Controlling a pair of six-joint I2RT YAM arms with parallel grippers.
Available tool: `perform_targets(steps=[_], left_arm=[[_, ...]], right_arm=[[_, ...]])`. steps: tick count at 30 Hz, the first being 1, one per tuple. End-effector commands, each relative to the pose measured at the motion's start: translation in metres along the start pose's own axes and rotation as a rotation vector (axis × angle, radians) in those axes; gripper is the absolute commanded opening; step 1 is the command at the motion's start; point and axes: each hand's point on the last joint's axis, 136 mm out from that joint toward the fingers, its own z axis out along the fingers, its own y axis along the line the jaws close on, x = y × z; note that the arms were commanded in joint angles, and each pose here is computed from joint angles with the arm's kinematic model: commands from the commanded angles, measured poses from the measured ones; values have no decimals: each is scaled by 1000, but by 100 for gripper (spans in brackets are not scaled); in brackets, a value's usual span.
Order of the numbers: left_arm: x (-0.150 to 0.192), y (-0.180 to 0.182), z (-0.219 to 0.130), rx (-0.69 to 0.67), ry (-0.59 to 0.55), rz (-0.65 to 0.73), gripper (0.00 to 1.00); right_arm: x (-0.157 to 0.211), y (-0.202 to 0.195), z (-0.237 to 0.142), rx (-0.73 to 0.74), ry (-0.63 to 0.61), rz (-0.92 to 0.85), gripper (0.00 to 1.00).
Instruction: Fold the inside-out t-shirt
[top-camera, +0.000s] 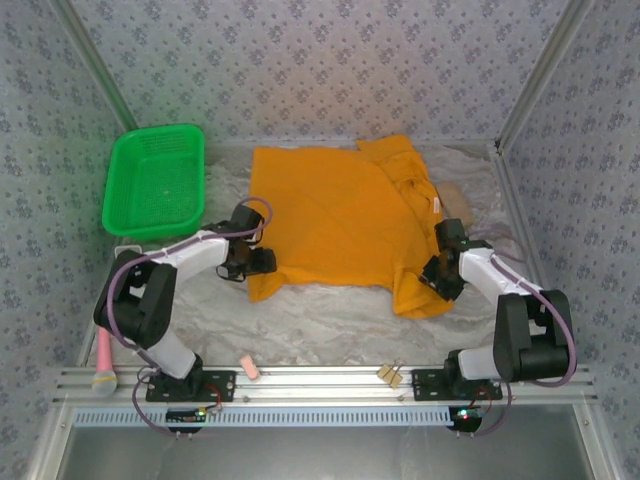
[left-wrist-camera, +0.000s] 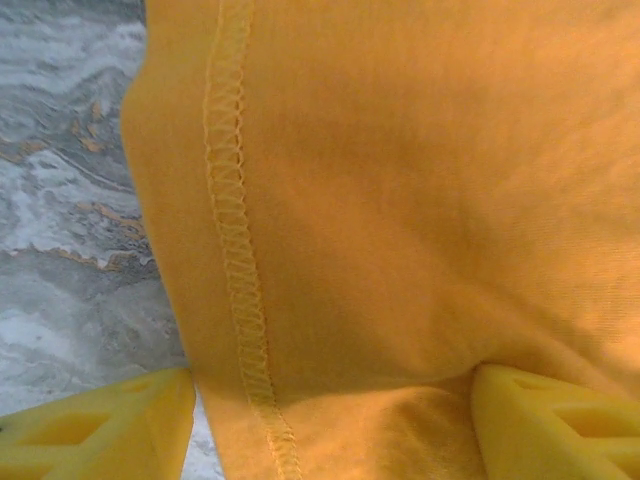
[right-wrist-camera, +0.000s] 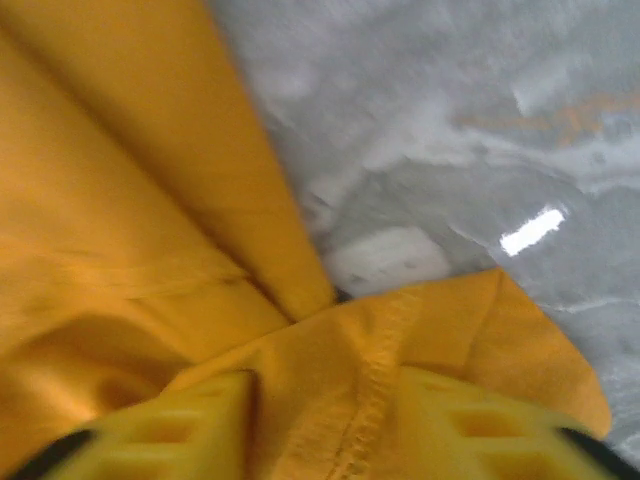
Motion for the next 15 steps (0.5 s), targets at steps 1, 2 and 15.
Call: perform_targets(steps=[1,2,15], left_arm=[[13,-2,10,9,40,2,63],[16,-3,12,18,50,7,54],[105,-90,-28,270,292,287,23]], right_arm=[[0,-12,0,38,-17,48,7],[-6,-15,-5,52,-44,60,0],[-63,-94,-59,266,-279,334,4]])
